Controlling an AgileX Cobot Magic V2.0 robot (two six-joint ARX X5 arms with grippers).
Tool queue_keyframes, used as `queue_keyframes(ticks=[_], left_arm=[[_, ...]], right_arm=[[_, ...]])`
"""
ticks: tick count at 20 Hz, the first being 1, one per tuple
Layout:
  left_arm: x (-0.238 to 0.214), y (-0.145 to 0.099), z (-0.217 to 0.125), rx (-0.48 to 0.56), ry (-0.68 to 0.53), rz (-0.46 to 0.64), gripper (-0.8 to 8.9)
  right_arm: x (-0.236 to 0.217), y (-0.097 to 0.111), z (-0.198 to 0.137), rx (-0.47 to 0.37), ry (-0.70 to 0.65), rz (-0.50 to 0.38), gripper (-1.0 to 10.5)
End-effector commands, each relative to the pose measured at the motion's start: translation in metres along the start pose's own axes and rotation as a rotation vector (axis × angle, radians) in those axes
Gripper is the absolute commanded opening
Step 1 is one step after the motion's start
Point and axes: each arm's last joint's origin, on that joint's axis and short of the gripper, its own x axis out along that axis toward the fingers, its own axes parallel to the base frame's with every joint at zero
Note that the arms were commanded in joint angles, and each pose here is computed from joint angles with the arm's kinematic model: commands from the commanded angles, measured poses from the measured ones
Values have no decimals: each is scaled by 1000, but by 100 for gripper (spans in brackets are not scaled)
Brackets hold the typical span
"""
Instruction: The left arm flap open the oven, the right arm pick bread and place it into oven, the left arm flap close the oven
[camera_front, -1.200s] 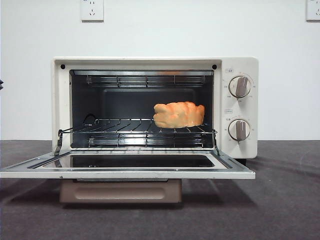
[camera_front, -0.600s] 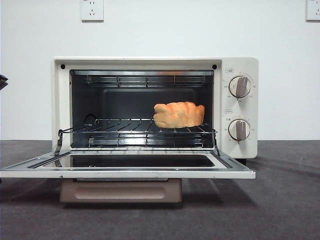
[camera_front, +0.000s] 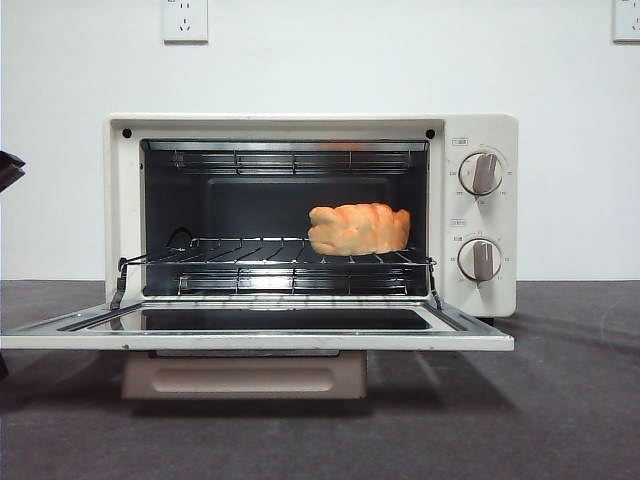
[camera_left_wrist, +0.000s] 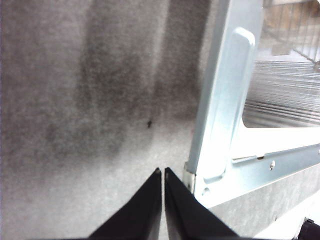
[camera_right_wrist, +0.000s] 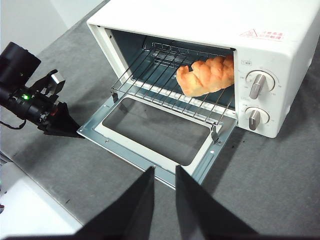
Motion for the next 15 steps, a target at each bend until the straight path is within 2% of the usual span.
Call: queue_keyframes(ticks=[1,7,15], left_arm=[[2,-5,4,16,8,-71,15],[1,-11,8,6,7,-181,15],[-4,-22,19,27,-43,-265,16]], right_arm=[[-3,2,5,-5,-23,9,63],[-3,2,4,1,-22,9,63],[-3,2,4,15,-21,14,63]])
